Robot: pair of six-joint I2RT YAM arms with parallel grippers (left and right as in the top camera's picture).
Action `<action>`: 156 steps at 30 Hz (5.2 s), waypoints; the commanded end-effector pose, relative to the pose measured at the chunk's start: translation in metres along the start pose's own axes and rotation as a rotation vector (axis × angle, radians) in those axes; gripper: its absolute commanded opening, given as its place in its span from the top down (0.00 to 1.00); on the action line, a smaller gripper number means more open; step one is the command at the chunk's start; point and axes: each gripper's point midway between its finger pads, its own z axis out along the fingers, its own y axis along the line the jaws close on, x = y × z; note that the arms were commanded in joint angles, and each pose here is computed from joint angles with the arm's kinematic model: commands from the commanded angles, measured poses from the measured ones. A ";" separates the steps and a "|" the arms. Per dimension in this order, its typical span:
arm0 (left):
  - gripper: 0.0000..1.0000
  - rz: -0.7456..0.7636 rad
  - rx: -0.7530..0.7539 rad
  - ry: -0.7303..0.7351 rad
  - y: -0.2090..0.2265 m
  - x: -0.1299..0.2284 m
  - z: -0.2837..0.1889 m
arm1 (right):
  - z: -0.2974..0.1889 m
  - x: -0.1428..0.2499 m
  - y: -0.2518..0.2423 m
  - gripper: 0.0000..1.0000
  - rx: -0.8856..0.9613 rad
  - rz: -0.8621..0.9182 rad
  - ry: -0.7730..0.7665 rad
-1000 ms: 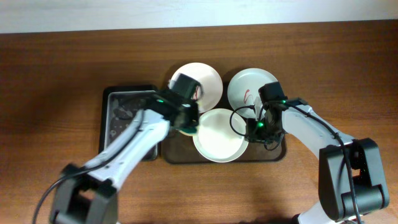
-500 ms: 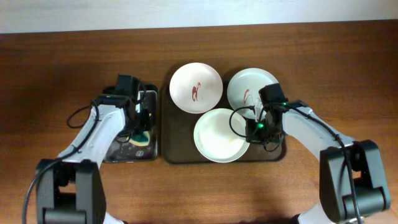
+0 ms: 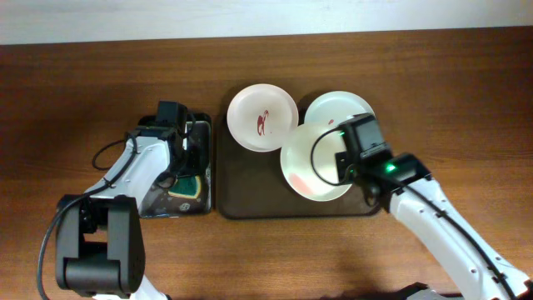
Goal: Clean dirty plates on tray and stack at the side
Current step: 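Lift the front white plate with the right gripper, tilting it up, then place the white plate on the table right of the tray, then grasp the pink plate's rim with the right gripper and pull it center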
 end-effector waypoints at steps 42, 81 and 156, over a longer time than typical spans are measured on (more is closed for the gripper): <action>0.06 -0.004 -0.096 -0.087 0.015 -0.025 0.005 | -0.046 -0.043 0.014 0.96 0.276 -0.133 -0.287; 0.13 0.004 0.077 -0.013 -0.013 -0.016 -0.027 | -0.023 -0.038 -0.136 0.96 0.171 0.568 -0.107; 0.26 0.006 0.052 0.064 -0.006 0.016 -0.005 | 0.116 0.022 0.107 0.91 -0.477 -0.051 0.632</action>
